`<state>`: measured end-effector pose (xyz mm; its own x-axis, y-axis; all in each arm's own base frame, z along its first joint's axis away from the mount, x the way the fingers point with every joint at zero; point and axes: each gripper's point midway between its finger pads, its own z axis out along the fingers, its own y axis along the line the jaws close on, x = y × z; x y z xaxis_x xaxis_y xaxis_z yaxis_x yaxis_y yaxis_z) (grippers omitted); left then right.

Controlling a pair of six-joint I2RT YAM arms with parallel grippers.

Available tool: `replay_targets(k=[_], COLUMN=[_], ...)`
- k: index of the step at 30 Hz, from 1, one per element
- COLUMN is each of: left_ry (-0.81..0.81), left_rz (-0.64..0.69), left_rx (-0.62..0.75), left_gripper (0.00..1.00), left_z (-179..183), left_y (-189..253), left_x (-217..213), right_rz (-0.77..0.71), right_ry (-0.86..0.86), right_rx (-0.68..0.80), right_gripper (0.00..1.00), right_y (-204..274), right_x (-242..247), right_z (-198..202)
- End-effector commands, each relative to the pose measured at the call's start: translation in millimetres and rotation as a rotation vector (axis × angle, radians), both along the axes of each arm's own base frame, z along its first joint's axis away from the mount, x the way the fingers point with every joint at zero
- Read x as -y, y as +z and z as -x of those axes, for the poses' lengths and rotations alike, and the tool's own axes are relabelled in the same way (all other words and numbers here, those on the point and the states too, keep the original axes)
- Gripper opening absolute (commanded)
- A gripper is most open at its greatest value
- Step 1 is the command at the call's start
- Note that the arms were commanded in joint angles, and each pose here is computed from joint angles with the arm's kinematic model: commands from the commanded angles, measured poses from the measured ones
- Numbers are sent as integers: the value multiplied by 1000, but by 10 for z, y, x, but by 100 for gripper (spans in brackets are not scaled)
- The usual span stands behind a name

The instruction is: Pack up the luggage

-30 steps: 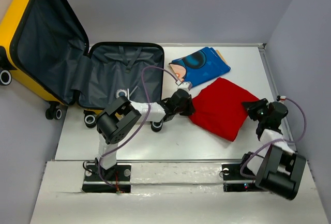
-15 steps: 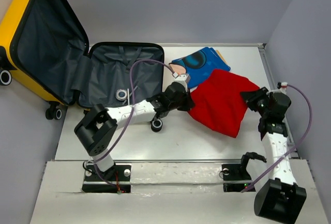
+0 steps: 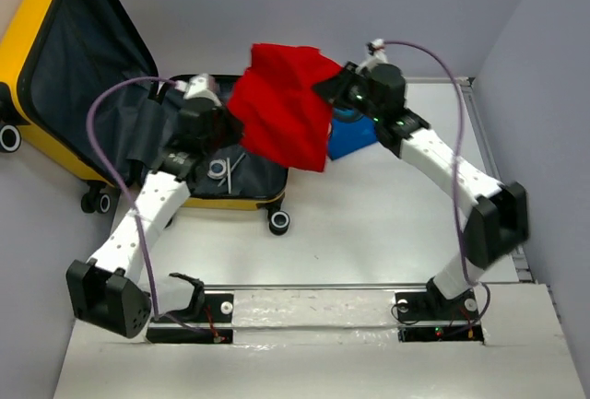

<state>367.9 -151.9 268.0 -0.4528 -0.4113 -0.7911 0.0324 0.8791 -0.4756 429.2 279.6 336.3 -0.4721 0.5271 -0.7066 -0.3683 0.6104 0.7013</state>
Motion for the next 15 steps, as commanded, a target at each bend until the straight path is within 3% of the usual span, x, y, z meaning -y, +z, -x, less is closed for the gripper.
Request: replay_targets(k=[1, 2, 3, 4, 5, 6, 7, 9, 11, 15], left_ry=[257, 341, 358, 418, 490, 503, 515, 499, 492, 451], left_rz=[-43, -52, -55, -64, -75, -89, -93, -76, -55, -43], left_rx=[92, 43, 20, -4, -47, -59, -61, -31, -12, -10], left_gripper=[6, 10, 43, 67, 90, 97, 99, 99, 99, 99], left_z=[-44, -25, 1, 33, 127, 167, 203, 264, 284, 329], left_y=[347, 173, 80, -8, -143, -184, -199, -168, -165, -145], left_x=[-973, -1336, -1461, -1655, -1907, -1981, -2013, -1967, -1937, -1854], right_rz=[-44, -30, 14, -10, 59, 98, 149, 212, 223, 321], right_ry=[188, 226, 267, 282, 304, 303, 277, 218, 178, 58], right_rx=[61, 27, -52, 11, -100, -131, -128, -126, -76, -76], right_gripper=[7, 8, 37, 56, 72, 81, 91, 93, 94, 86], right_y=[172, 62, -441, -125, -449, -591, -701, -829, -580, -686], right_x=[-956, -1166, -1402, -1511, -1593, -1621, -1602, -1492, -1298, -652], right_z=[-248, -250, -394, -516, -496, -558, -650, -718, -703, -671])
